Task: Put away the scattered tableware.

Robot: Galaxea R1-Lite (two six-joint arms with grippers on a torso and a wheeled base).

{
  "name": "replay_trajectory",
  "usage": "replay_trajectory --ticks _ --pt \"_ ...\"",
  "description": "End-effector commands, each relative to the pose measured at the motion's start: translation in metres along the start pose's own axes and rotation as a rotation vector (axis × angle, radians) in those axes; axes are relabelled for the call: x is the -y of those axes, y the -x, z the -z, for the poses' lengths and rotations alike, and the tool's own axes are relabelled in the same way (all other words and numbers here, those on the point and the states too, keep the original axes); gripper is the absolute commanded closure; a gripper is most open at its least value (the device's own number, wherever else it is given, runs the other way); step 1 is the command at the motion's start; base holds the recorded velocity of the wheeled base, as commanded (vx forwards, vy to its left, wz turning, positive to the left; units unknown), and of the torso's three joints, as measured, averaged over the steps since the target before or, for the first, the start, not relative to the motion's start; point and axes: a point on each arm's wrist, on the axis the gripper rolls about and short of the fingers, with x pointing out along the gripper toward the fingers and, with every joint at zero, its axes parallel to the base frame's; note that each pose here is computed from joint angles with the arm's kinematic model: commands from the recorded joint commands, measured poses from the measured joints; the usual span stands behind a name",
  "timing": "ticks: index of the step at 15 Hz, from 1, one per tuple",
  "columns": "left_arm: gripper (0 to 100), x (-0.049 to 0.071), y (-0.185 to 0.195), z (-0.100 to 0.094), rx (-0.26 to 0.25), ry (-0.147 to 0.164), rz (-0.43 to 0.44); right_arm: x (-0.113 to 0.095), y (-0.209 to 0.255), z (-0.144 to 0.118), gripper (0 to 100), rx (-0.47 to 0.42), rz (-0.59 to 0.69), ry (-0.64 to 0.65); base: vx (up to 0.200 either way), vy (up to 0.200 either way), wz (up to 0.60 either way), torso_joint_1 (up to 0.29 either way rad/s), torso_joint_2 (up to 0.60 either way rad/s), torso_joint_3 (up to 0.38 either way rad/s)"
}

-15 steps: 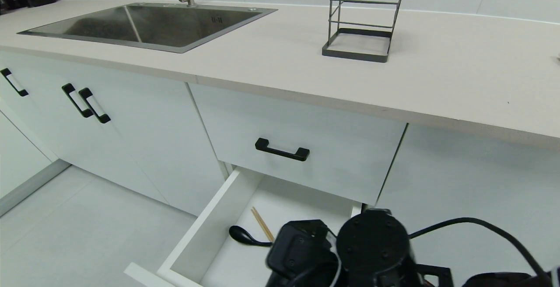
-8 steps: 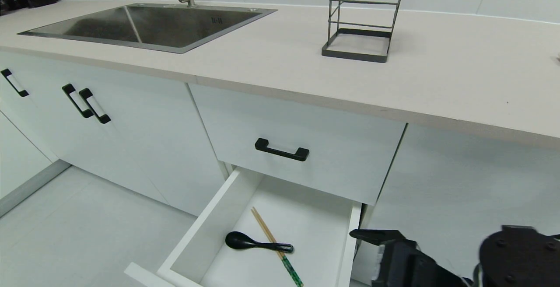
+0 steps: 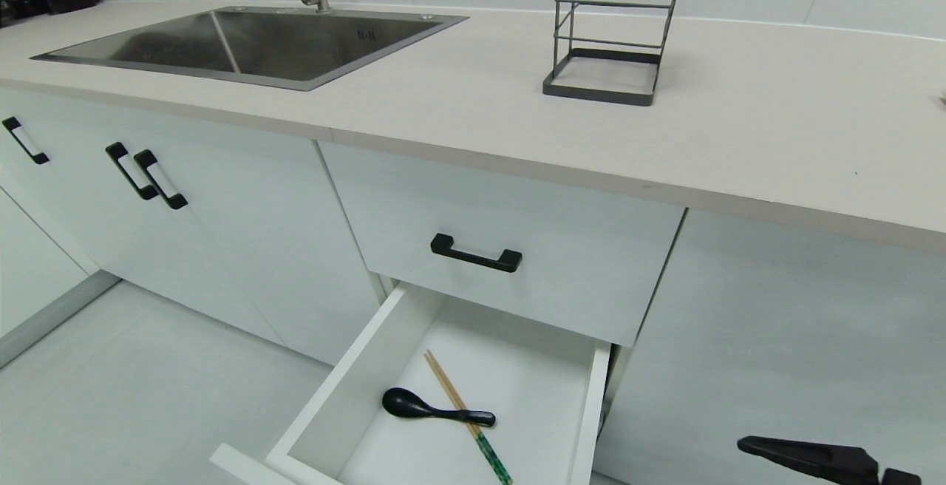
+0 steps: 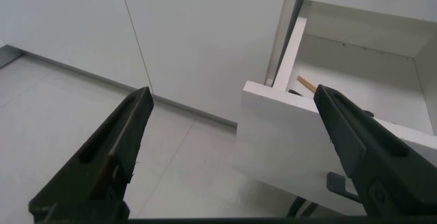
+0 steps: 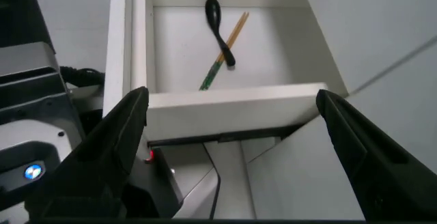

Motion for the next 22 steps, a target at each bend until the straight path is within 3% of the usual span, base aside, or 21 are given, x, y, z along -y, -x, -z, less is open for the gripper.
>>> replay_trajectory --ticks 1,5,8,13,15,16,18,19,22 --pt "0 0.000 0.000 0.000 0.000 -0.001 -0.001 0.002 0.034 0.015 0 0.065 0.012 -0.048 0.000 0.000 0.00 0.000 0.00 0.000" --pt "0 0.000 0.000 0.000 0.000 -0.001 -0.001 0.004 0.060 0.018 0 0.170 -0.008 -0.080 0.000 0.000 0.00 0.000 0.00 0.000" --pt "0 0.000 0.000 0.000 0.000 -0.001 -0.001 0.006 0.071 0.019 0 0.240 0.007 -0.179 0.000 0.000 0.00 0.000 0.00 0.000" --pt "0 0.000 0.000 0.000 0.002 -0.001 0.000 0.004 0.081 0.044 0 0.212 0.087 -0.194 0.000 0.000 0.00 0.000 0.00 0.000" --pt "0 0.000 0.000 0.000 0.000 -0.005 0.003 0.006 0.086 0.047 0 0.209 0.214 -0.211 0.000 0.000 0.00 0.000 0.00 0.000" --pt "0 0.000 0.000 -0.002 0.018 -0.003 0.006 0.009 0.087 0.045 0 0.202 0.307 -0.224 0.000 0.000 0.00 0.000 0.00 0.000" --pt "0 0.002 0.011 -0.042 0.219 0.028 0.039 0.015 0.090 0.039 0 0.182 0.511 -0.244 0.000 0.000 0.00 0.000 0.00 0.000" --pt "0 0.003 0.016 -0.052 0.212 0.024 0.079 0.016 0.092 0.039 0 0.166 0.597 -0.253 0.000 0.000 0.00 0.000 0.00 0.000" --pt "0 0.006 0.027 -0.068 0.068 0.017 0.251 0.015 0.096 0.047 0 0.133 0.798 -0.278 0.000 0.000 0.00 0.000 0.00 0.000"
